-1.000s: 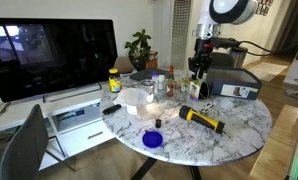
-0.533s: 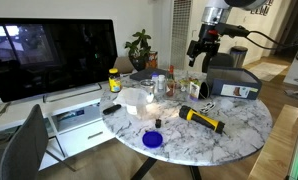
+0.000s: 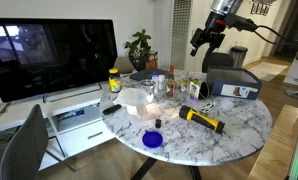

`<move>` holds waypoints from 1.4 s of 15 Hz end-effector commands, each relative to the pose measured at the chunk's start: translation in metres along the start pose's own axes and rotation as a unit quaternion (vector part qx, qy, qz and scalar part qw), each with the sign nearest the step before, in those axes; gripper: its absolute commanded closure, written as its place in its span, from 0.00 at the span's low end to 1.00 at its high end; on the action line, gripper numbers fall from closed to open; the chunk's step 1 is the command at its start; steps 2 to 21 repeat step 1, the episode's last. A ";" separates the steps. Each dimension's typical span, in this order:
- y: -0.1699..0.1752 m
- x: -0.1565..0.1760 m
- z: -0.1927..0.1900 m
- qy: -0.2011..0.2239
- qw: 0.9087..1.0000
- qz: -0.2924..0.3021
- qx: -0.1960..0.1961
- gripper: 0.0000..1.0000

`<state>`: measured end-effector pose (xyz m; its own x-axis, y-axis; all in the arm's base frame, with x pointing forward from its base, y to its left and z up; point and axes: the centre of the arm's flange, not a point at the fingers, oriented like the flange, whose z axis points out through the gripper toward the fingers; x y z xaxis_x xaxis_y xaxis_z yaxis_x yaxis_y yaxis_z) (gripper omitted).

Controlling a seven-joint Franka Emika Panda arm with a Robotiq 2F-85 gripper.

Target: Turn on the light of the yellow and black torch

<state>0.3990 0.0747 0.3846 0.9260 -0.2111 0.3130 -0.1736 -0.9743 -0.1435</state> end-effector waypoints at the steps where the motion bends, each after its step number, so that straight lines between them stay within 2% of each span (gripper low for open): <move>1: 0.000 0.000 0.000 0.000 1.000 0.000 0.000 0.00; 21: 0.000 0.000 0.000 0.000 1.000 0.000 0.000 0.00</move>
